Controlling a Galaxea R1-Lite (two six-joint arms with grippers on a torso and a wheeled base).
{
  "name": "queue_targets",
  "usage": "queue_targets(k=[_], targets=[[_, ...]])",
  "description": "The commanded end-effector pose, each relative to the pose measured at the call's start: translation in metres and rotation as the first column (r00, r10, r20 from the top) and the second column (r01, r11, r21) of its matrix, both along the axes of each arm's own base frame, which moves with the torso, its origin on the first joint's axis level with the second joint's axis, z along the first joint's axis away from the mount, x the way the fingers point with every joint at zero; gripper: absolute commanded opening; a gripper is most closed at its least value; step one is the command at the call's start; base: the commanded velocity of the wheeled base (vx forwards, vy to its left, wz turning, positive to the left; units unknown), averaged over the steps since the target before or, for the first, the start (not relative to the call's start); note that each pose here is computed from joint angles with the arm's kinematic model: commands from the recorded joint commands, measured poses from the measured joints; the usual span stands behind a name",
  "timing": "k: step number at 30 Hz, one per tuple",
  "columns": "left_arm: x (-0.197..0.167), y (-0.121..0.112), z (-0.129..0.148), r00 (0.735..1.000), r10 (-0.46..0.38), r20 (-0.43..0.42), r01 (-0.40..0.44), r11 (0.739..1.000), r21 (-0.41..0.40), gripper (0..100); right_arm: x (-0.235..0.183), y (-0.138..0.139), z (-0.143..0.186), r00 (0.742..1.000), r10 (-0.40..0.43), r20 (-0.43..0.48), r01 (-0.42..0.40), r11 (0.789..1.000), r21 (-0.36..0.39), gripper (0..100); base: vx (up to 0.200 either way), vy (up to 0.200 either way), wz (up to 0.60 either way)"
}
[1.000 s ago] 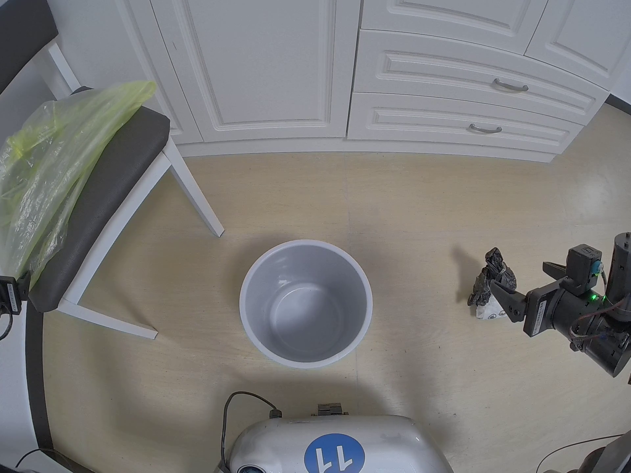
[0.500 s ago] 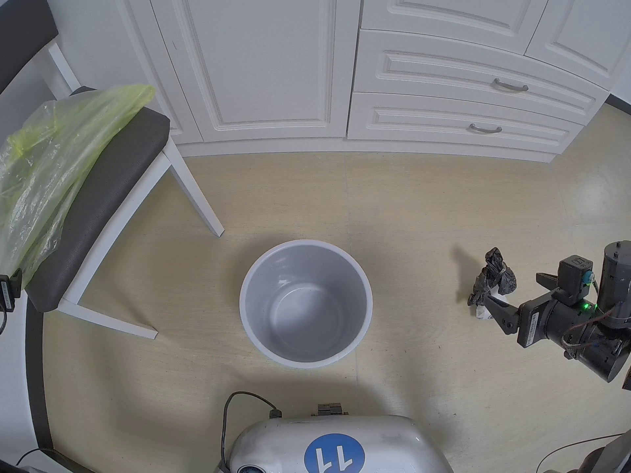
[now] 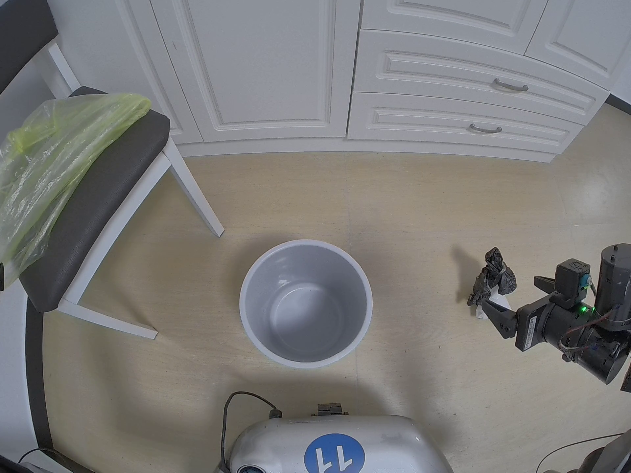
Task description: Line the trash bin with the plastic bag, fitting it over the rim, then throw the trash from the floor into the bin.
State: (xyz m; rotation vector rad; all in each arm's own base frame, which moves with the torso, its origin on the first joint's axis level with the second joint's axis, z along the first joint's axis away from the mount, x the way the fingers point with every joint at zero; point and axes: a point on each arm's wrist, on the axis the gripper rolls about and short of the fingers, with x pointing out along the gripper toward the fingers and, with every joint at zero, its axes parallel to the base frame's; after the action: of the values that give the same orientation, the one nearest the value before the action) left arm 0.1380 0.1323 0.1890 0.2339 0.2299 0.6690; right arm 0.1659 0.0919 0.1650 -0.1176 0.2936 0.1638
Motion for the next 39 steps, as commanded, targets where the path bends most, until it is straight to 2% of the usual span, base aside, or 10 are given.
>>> queue_targets(k=[1, 5, 8, 16, 21, 31, 35, 39], targets=[[-0.002, 0.006, 0.006, 1.000, 0.008, 0.029, -0.008, 1.000, -0.003, 100, 0.000, 0.000, 0.000, 1.000, 0.001, 0.002, -0.001, 1.000, 0.001, 100, 0.000, 0.000, 0.00], [-0.001, 0.004, 0.003, 0.993, -0.107, 0.058, 0.110, 0.993, -0.051, 100, -0.001, 0.000, 0.001, 1.000, 0.001, 0.005, -0.001, 1.000, 0.004, 100, 0.000, 0.000, 0.00], [0.001, 0.005, -0.002, 0.986, -0.156, 0.050, 0.160, 0.984, -0.075, 100, -0.001, 0.000, 0.001, 1.000, 0.002, 0.003, -0.002, 1.000, 0.002, 100, 0.000, 0.000, 0.00], [0.007, 0.022, -0.021, 0.989, -0.151, 0.000, 0.149, 0.977, -0.150, 100, -0.002, 0.000, 0.002, 1.000, 0.005, 0.008, -0.005, 1.000, 0.005, 100, 0.000, 0.000, 0.00], [0.009, 0.030, -0.025, 0.990, -0.138, -0.004, 0.136, 0.977, -0.162, 100, -0.002, 0.000, 0.001, 1.000, 0.007, 0.004, -0.007, 1.000, 0.003, 100, 0.000, 0.000, 0.00], [0.012, 0.052, -0.025, 0.994, -0.086, 0.073, 0.092, 0.991, -0.094, 100, -0.001, 0.001, 0.000, 1.000, 0.008, 0.002, -0.008, 1.000, 0.001, 100, 0.000, 0.000, 0.00], [0.012, 0.051, -0.016, 0.986, -0.087, 0.145, 0.097, 0.993, -0.063, 100, -0.001, 0.002, 0.000, 1.000, 0.011, 0.000, -0.011, 1.000, 0.000, 100, 0.000, 0.000, 0.00], [0.008, 0.052, -0.011, 0.983, -0.074, 0.169, 0.081, 0.996, -0.036, 100, -0.002, 0.001, 0.000, 1.000, 0.011, 0.003, -0.011, 1.000, 0.002, 100, 0.000, 0.000, 0.00]])
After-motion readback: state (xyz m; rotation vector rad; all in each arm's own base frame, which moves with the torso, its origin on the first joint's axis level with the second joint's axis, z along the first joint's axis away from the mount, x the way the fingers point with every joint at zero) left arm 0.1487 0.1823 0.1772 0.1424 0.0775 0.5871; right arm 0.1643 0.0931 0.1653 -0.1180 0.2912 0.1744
